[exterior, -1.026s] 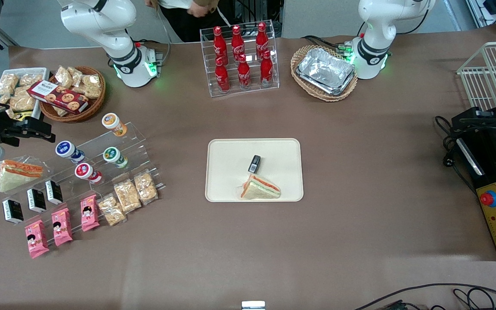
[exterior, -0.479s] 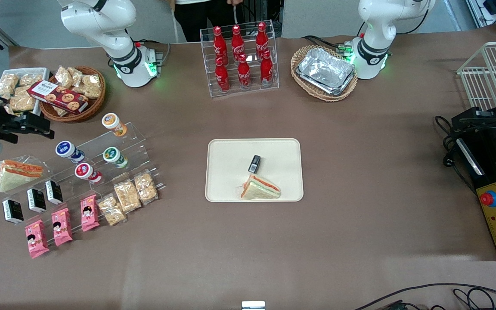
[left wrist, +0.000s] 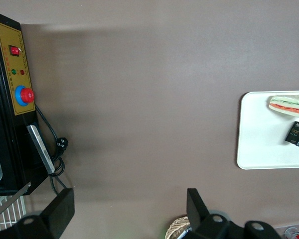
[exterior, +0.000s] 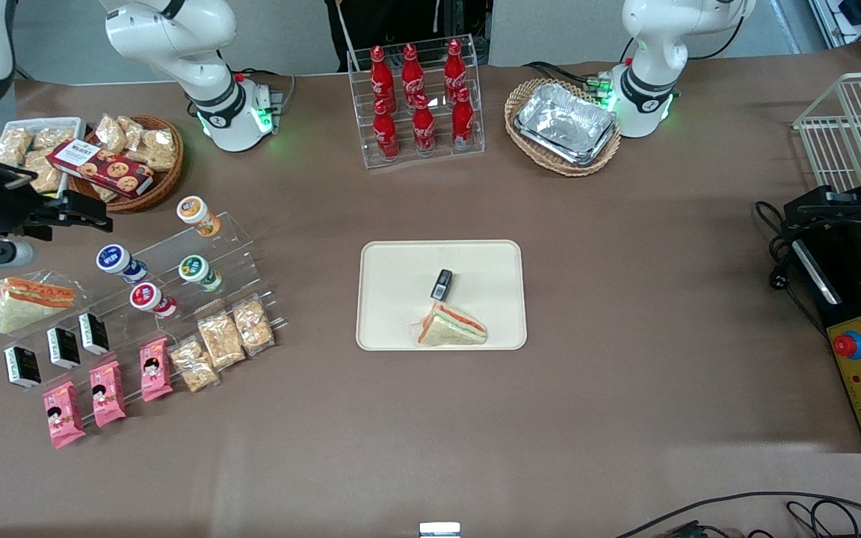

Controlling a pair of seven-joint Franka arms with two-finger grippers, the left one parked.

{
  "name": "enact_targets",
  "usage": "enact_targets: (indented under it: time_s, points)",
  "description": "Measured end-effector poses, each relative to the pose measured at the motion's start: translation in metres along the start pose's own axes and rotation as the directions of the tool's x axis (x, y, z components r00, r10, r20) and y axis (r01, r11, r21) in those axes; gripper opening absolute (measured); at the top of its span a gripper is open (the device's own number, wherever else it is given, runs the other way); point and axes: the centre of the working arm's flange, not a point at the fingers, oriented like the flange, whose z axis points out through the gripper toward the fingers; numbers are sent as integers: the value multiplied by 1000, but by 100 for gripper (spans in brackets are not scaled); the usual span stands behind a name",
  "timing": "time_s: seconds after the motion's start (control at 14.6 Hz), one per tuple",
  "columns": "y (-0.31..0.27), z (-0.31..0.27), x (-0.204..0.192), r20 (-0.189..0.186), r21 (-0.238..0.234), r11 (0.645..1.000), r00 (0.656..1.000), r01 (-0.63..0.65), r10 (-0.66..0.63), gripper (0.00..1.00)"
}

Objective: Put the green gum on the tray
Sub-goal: 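Lower the right gripper onto the green-labelled gum bottle and close it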

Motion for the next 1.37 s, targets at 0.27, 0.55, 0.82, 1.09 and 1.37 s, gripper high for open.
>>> enact_targets:
  time_s: [0.27, 0.55, 0.82, 1.09, 1.37]
  points:
    - [-5, 39, -5, -9, 7, 1000, 1000, 14, -14, 100]
    - [-13, 104, -3, -29, 6, 1000, 999, 28, -28, 100]
    - [-12, 163, -11, -35, 6, 1000, 999, 25, -25, 100]
    - [-11, 199, -11, -36, 2, 1000, 999, 23, -22, 100]
    - [-15, 246, -13, -57, -8, 1000, 998, 31, -31, 100]
